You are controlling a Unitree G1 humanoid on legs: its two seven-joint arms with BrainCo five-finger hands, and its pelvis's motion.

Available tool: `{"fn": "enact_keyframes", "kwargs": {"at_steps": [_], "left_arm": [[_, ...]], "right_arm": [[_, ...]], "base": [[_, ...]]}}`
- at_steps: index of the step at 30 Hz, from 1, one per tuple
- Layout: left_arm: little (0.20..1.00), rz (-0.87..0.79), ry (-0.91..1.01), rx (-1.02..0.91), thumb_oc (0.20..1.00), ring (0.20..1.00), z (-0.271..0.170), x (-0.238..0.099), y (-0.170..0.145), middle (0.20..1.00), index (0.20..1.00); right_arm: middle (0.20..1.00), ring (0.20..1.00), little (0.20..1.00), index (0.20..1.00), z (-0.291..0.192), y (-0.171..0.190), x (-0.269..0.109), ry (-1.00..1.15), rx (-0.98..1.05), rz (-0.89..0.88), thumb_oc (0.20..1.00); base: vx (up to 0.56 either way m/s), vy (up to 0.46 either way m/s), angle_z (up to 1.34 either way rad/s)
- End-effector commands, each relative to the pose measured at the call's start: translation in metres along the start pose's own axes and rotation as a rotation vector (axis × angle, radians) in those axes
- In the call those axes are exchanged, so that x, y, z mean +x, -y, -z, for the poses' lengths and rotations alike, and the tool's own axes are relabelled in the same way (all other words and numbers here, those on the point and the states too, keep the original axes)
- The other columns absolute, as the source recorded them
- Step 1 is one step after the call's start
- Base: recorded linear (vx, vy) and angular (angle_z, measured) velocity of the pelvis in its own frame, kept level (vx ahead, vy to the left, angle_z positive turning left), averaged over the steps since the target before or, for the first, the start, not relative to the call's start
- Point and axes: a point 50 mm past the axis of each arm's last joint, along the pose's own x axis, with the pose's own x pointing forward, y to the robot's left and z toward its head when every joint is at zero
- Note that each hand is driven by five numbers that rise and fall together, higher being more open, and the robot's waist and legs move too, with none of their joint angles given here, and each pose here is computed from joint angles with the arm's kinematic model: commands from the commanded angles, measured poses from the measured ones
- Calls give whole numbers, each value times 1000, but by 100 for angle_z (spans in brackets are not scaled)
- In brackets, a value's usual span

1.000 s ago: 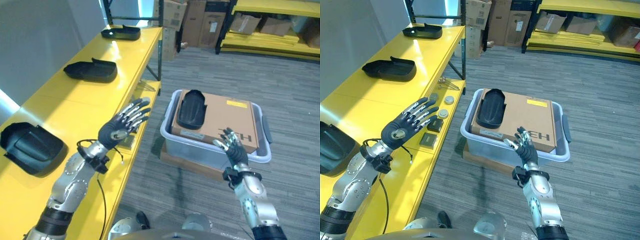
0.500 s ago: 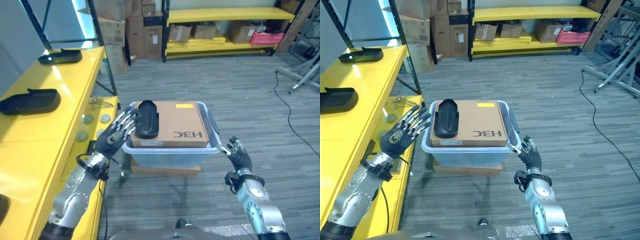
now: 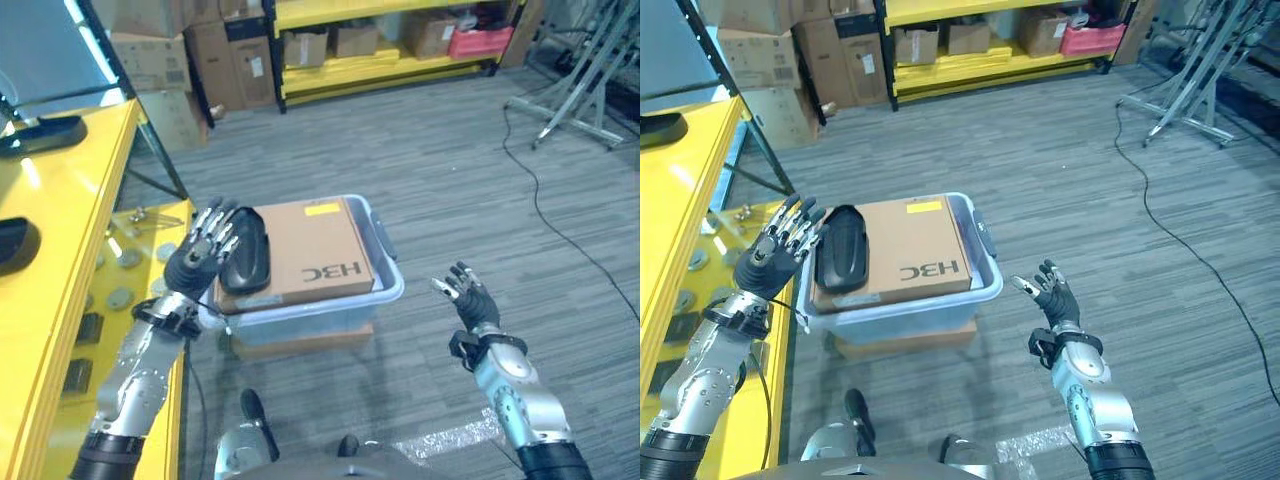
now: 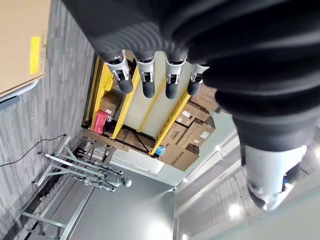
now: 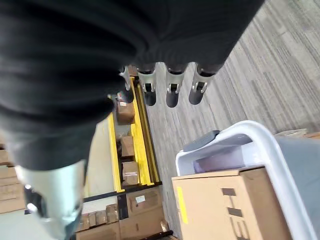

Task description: Move parts from the plastic box to the shelf.

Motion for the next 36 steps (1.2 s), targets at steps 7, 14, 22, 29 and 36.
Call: {"fn": "enact_keyframes", "kwargs": {"at_steps": [7,14,22,29,36], "left_arm": [[1000,100,6,44,1000,1000,-21,-7,9,1000,1000],[1000,154,9,86,1000,1000,-25,-9,14,1000,1000],[1000,186,57,62,1000,1000,-28,1,19,1000,1000],[1000,194,16,48,1000,1000,-22,0,23,1000,1000],[1000,243,-1,30,1000,1000,-8,0,29,1000,1000]], "right_arm": [[1000,1000,1000,1000,-27,-17,3,153,62,-16,1000],[1000,1000,1000,1000,-39,-26,0,256,70,25,1000],[1000,1000,1000,1000,-61,-13,11,339,-102,77,1000],[1000,1000,1000,1000,-54,0,21,246,-172,169,1000],[1000,1000,1000,1000,-53,-18,50,229,-234,233,1000]], "base": [[122,150,3],[44,92,6],[30,-159,30],[75,-7,10],[28,143,25]]}}
